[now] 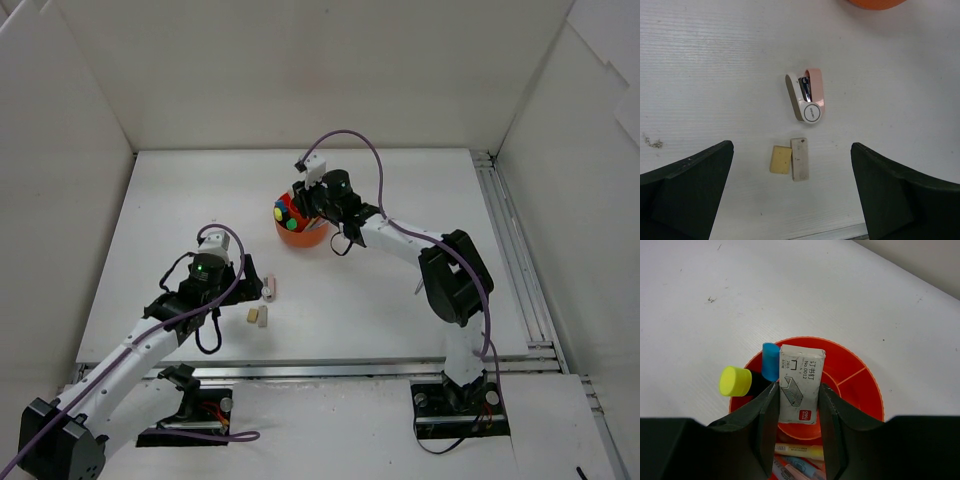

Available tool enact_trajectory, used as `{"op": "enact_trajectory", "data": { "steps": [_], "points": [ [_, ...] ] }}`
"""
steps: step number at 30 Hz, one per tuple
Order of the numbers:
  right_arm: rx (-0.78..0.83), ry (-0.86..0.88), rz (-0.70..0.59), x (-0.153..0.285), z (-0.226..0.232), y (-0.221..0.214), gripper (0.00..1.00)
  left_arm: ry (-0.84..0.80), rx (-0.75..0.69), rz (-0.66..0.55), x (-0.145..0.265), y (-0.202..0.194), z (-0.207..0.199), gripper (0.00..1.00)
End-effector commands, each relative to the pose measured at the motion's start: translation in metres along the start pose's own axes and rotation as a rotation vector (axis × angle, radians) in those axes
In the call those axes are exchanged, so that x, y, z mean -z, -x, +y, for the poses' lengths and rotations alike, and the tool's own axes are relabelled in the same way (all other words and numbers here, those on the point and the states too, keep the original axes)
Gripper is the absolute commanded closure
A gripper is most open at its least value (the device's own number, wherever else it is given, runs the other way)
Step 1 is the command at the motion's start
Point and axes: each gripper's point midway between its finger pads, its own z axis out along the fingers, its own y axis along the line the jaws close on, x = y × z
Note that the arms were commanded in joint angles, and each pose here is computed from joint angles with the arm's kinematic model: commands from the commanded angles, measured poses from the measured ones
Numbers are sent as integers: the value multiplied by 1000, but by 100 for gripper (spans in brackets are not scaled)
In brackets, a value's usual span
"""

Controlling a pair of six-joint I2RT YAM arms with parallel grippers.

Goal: Sort the stationery into containers
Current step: Place the stationery in the storage box.

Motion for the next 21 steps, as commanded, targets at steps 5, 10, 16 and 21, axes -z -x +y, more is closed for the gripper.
{"op": "enact_trajectory", "data": {
  "steps": [5, 10, 16, 21],
  "points": [
    [16, -37, -134, 2, -5, 43, 58, -17, 26, -21, 3, 9, -5, 0],
    [25, -21, -144, 8, -1, 49, 47, -17, 32, -16, 1, 8, -6, 0],
    [36, -18, -205, 35, 5, 80, 41, -18, 33, -12, -4, 13, -10, 1],
    [-18, -128, -243, 74, -6, 94, 2, -15, 30, 2, -21, 22, -18, 1]
  ]
}}
